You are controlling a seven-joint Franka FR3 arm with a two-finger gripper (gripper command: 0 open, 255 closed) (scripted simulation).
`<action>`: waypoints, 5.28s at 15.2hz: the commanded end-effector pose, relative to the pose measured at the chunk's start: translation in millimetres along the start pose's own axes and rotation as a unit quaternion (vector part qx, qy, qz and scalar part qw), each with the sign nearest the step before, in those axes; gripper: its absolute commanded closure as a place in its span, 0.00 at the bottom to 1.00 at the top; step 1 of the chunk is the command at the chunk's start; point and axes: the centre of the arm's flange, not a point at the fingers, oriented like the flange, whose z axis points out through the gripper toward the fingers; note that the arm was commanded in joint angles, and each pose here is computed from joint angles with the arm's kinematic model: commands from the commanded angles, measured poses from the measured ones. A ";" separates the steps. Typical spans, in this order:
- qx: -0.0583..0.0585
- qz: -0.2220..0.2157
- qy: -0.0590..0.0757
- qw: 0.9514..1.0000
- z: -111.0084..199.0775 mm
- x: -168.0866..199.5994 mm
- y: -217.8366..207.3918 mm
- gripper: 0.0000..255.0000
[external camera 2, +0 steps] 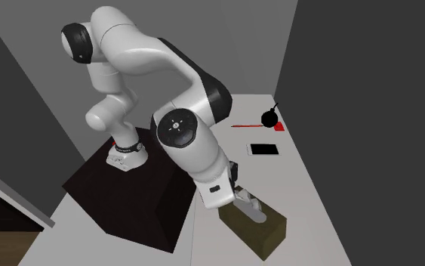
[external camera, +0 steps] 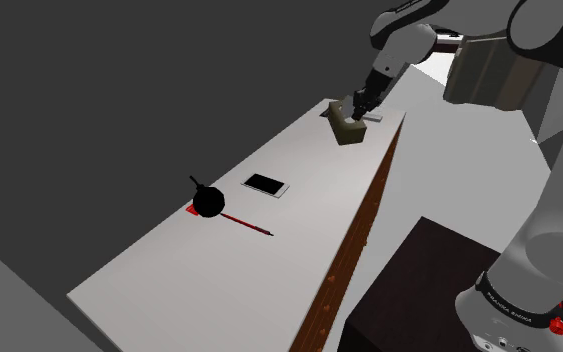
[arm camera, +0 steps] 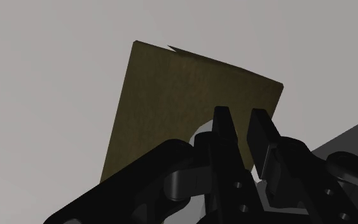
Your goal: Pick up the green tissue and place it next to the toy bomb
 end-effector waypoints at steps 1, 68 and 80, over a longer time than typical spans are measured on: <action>0.000 0.000 0.000 1.000 -9.2 1.7 -3.1 1.00; 0.000 0.000 0.000 1.000 -28.3 -128.0 -476.4 1.00; 0.000 0.000 0.000 1.000 17.0 -181.7 -618.3 1.00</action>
